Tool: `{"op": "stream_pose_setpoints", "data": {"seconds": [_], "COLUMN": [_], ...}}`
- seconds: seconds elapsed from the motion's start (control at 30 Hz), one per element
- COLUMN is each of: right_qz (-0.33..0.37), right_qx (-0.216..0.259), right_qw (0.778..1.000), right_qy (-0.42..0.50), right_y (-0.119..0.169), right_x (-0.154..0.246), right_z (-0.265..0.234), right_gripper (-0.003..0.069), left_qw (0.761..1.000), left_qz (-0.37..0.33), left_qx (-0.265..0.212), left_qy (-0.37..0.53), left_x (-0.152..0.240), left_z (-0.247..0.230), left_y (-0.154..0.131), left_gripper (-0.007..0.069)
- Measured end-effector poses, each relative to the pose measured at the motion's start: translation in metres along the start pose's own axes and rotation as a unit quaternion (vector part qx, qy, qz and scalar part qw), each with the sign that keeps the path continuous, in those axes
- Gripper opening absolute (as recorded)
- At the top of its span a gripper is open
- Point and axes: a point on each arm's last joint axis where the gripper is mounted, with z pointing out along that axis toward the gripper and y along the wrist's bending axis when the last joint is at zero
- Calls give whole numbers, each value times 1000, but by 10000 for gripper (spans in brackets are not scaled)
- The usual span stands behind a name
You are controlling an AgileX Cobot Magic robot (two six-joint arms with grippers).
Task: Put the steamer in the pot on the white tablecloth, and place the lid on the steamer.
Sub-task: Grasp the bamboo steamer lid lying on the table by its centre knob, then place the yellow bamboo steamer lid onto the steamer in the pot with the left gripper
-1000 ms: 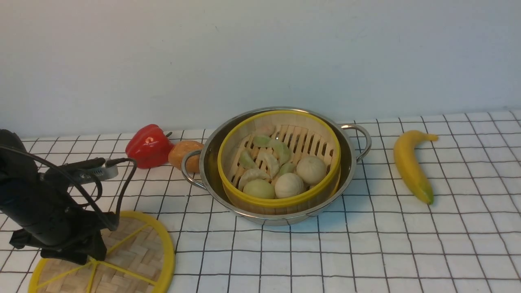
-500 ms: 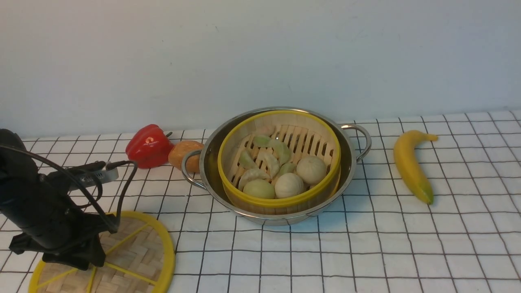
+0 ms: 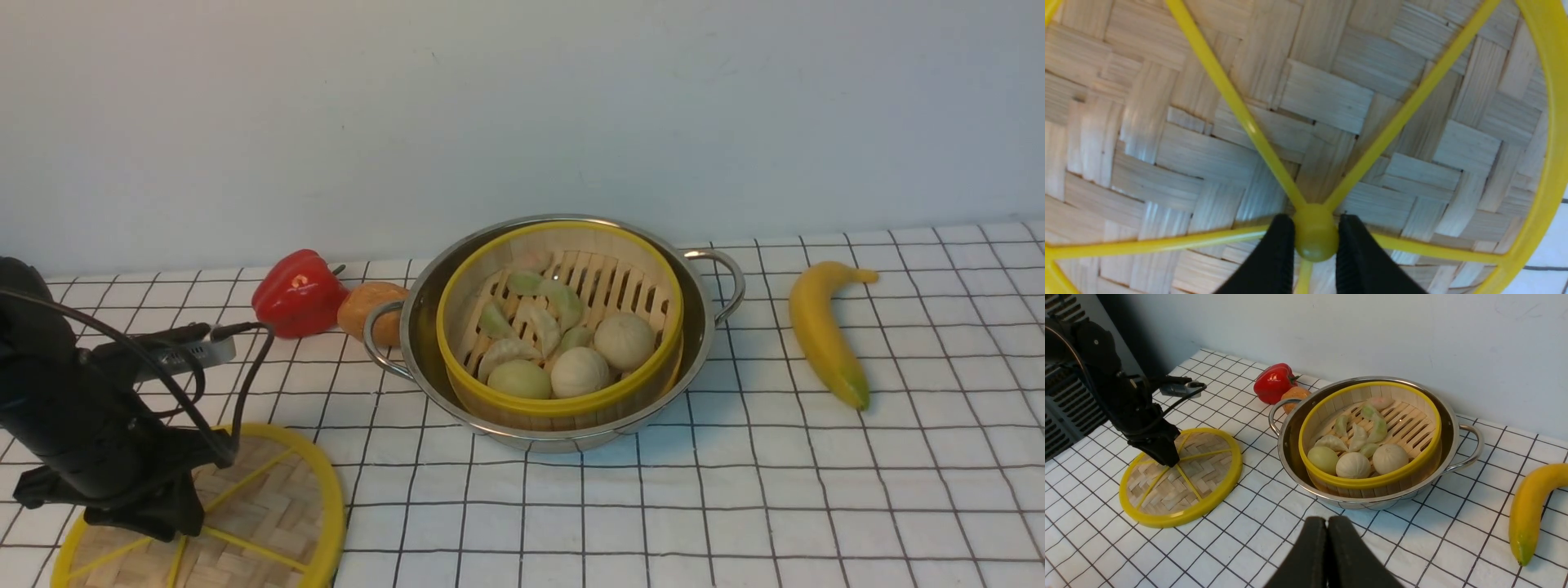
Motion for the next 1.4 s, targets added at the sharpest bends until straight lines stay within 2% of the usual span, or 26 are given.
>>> {"op": "stream_pose_setpoints", "data": {"seconds": [0.1,0.27,0.5,0.57,0.8,0.87,0.9,0.93,1.03,1.1,1.13,1.17,1.27,1.4], "right_qz": [0,0,2,2,14,16,18,19,25,27,28,30,35,37], "right_qx": [0,0,-3,-4,-22,-26,-30,-30,-39,-43,-43,-47,-55,-59], "right_qw": [1000,1000,1000,1000,1000,1000,999,999,999,999,999,998,998,998], "right_qy": [1,1,2,2,0,0,0,0,-2,-2,-2,-3,-3,0], "right_y": [0,0,1,1,4,5,5,5,7,8,8,9,10,11], "right_x": [0,0,0,0,0,0,0,0,0,-1,-1,-1,-1,0], "right_z": [0,0,0,0,0,0,0,0,0,0,0,0,-1,-1], "right_gripper": [18,20,21,21,22,24,25,26,27,29,29,29,30,31], "left_qw": [999,997,993,991,972,969,964,962,950,942,942,937,931,932], "left_qz": [5,17,29,47,157,175,197,204,252,271,272,285,299,303], "left_qx": [-32,-57,-33,-24,6,11,18,21,35,43,43,49,57,56], "left_qy": [-12,-52,-106,-121,-173,-176,-177,-182,-179,-194,-191,-198,-203,-190], "left_x": [-1,-5,-15,-20,-48,-53,-59,-62,-78,-88,-88,-95,-105,-112], "left_z": [-18,-63,-115,-123,-144,-145,-145,-147,-137,-136,-133,-128,-116,-97], "left_y": [3,2,-16,-29,-112,-127,-147,-154,-202,-224,-226,-242,-263,-271], "left_gripper": [122,122,122,122,122,122,122,122,122,122,122,122,122,122]}}
